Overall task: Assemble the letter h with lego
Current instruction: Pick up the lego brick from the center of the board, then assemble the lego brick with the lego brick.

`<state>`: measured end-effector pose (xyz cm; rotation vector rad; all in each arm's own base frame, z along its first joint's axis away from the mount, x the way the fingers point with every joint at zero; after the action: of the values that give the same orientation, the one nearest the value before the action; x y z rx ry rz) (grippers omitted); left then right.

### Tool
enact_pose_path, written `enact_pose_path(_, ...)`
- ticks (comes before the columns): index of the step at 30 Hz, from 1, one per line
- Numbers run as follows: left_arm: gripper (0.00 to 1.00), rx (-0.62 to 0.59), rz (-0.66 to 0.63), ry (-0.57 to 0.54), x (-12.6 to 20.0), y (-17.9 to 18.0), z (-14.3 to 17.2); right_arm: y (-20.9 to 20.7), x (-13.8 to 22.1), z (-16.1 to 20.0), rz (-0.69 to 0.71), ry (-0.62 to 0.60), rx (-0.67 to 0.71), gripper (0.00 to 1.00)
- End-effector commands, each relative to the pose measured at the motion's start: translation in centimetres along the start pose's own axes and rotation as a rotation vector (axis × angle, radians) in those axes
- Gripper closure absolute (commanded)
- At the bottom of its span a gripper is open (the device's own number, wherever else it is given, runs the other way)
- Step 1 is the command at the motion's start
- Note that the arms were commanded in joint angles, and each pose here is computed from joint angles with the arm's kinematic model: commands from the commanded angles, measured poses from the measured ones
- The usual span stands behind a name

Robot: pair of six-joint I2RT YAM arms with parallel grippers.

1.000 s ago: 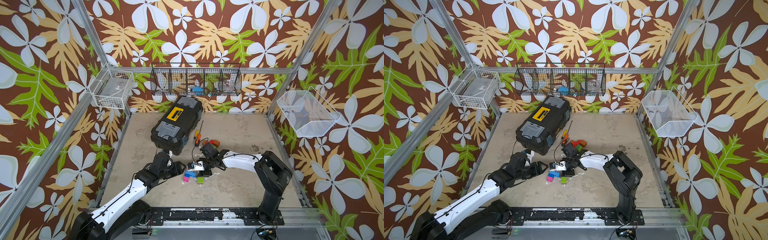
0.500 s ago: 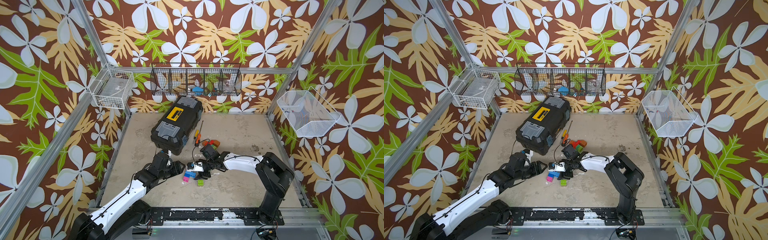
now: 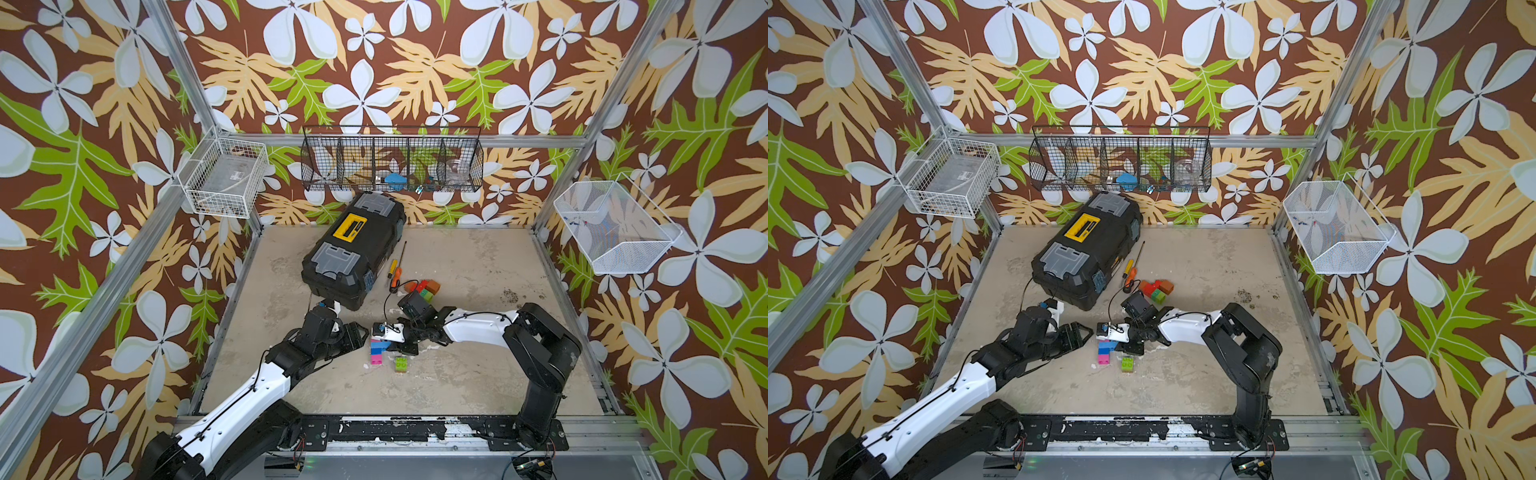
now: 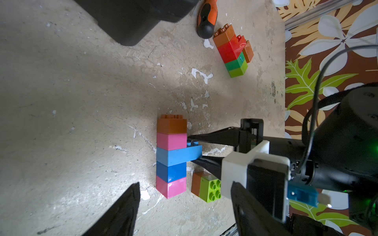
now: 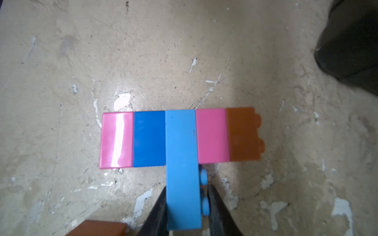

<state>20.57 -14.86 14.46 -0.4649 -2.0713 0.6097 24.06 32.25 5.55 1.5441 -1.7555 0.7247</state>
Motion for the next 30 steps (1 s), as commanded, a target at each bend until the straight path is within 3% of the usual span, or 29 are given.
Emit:
enact_pose_path(1, 0.26, 0.000, -0.003, 0.008, 0.2, 0.0, 0.0, -0.5, 0.4, -0.6, 0.057, -0.042, 0.017, 0.75)
enact_pose_path(4, 0.25, 0.001, 0.013, 0.002, 0.6, -0.5, -0.3, -0.2, 1.3, -1.4, 0.067, -0.094, 0.061, 0.83)
enact_pose_path(10, 0.18, -0.067, 0.055, -0.026, 3.0, -3.1, -2.4, 0.1, 4.2, -3.8, 0.229, -0.215, 0.202, 0.83)
enact_pose_path(14, 0.06, -0.235, 0.091, -0.075, 5.6, -5.6, -4.4, 0.6, 6.6, -4.9, 0.430, -0.252, 0.355, 0.83)
enact_pose_path(18, 0.01, -0.406, 0.110, -0.121, 8.2, -7.5, -5.8, 2.0, 9.8, -5.3, 0.643, -0.291, 0.566, 0.83)
enact_pose_path(24, 0.02, -0.584, 0.226, -0.127, 9.1, -10.0, -6.2, 5.1, 12.8, -5.6, 0.841, -0.380, 0.833, 0.83)
enact_pose_path(28, 0.10, -0.710, 0.254, -0.134, 8.5, -10.1, -5.3, 5.6, 12.9, -4.9, 0.947, -0.303, 0.913, 0.83)
enact_pose_path(30, 0.11, -0.831, 0.221, -0.148, 7.9, -9.8, -4.6, 6.1, 13.0, -4.8, 0.963, -0.283, 0.938, 0.83)
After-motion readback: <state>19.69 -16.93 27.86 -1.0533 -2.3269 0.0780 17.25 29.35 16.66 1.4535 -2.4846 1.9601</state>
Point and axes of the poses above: each gripper's point midway between its finger pads, its own x axis back along the fingers, its own y axis along the line the jaws close on, z = x × y, the point moved 4 cm from there along x, back along the fingers, and after that the axes turned 10 degrees about -x, right-handed, at the moved point
